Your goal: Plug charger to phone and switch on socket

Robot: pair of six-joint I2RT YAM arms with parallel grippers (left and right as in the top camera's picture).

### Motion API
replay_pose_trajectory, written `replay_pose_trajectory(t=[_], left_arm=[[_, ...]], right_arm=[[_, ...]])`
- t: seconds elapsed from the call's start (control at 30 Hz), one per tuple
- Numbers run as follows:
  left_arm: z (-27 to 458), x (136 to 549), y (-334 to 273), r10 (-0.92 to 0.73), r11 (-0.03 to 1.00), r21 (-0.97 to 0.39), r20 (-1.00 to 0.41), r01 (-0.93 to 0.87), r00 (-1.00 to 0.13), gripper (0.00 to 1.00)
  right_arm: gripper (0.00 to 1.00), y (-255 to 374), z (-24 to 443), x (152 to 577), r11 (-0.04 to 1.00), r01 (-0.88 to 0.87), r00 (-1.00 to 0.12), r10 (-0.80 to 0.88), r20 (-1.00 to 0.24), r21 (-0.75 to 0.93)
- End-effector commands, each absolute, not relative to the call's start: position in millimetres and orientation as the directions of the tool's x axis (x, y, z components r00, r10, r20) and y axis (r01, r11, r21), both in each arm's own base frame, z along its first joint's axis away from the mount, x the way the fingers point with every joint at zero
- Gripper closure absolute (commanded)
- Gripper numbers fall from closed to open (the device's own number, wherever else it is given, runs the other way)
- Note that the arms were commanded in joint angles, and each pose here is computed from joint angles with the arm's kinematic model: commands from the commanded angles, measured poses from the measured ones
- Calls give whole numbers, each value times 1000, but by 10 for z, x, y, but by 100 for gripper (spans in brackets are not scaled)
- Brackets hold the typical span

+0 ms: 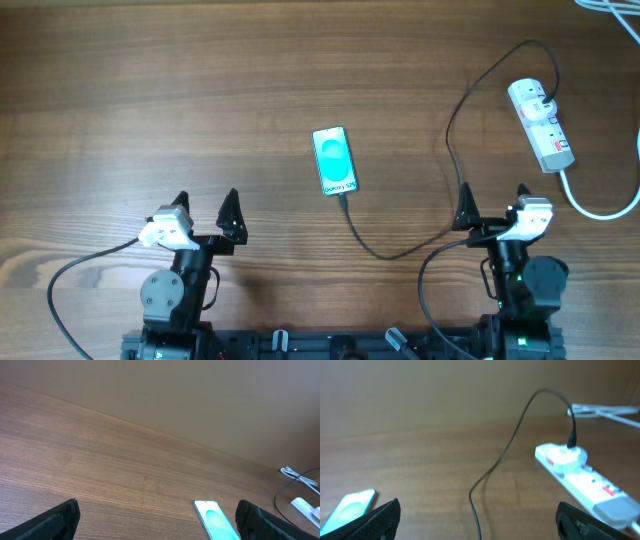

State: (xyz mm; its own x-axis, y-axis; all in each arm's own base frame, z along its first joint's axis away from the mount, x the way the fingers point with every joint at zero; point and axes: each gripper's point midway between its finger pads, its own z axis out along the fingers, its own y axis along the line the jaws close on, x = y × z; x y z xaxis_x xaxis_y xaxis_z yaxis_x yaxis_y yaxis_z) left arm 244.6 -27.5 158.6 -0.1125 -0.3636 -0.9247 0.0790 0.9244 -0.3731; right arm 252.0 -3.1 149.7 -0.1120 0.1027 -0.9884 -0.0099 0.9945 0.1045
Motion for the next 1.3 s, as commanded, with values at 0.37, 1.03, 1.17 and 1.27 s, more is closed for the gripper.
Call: replay_pose_trajectory(t=[0.37, 1.03, 1.17, 1.27], left_arm=[[1568, 2446, -269, -346, 931, -356, -932, 81, -109, 0], [1545, 2450, -270, -345, 932, -355, -931, 77, -118, 0], [1539, 2451, -270, -345, 932, -355, -931, 77, -121, 0], [1539, 2451, -270, -345, 932, -355, -931, 76, -121, 0]], right_arm=[[0, 6, 1766, 2465, 982, -37, 0, 184, -983, 184], [0, 7, 1767, 2465, 982, -38, 0, 184, -983, 184], [0, 7, 1766, 2465, 982, -38, 0, 184, -983, 184], [0, 6, 1766, 2465, 982, -37, 0, 184, -983, 184]])
